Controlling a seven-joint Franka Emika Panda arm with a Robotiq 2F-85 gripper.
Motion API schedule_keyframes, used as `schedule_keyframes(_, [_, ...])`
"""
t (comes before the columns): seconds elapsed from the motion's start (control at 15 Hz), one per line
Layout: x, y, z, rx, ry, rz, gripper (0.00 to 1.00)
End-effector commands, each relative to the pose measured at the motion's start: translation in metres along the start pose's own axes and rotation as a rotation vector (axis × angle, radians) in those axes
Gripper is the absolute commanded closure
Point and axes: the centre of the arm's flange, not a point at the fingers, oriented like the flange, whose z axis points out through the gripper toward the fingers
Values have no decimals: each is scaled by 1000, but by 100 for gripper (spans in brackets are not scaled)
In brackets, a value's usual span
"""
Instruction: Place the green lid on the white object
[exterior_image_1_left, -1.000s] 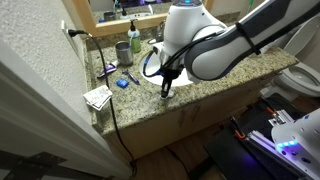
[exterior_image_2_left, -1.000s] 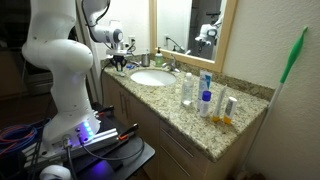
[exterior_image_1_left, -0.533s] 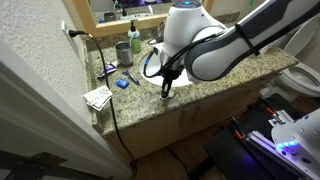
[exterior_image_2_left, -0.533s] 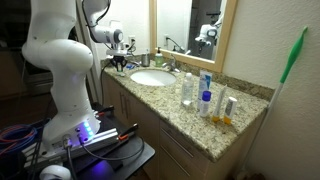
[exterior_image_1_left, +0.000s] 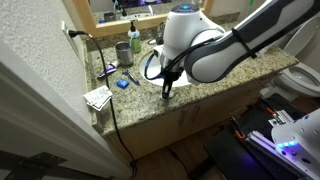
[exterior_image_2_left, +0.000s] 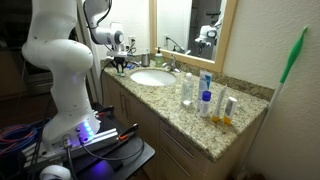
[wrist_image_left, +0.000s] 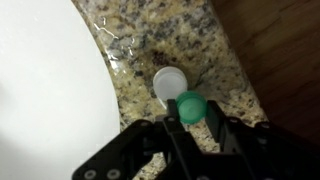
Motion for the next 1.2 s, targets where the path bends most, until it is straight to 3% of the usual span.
schedule_keyframes(0.0, [7, 1, 4, -17, 24, 2, 92])
schedule_keyframes(1.13, [12, -2, 3, -22, 29, -4, 92])
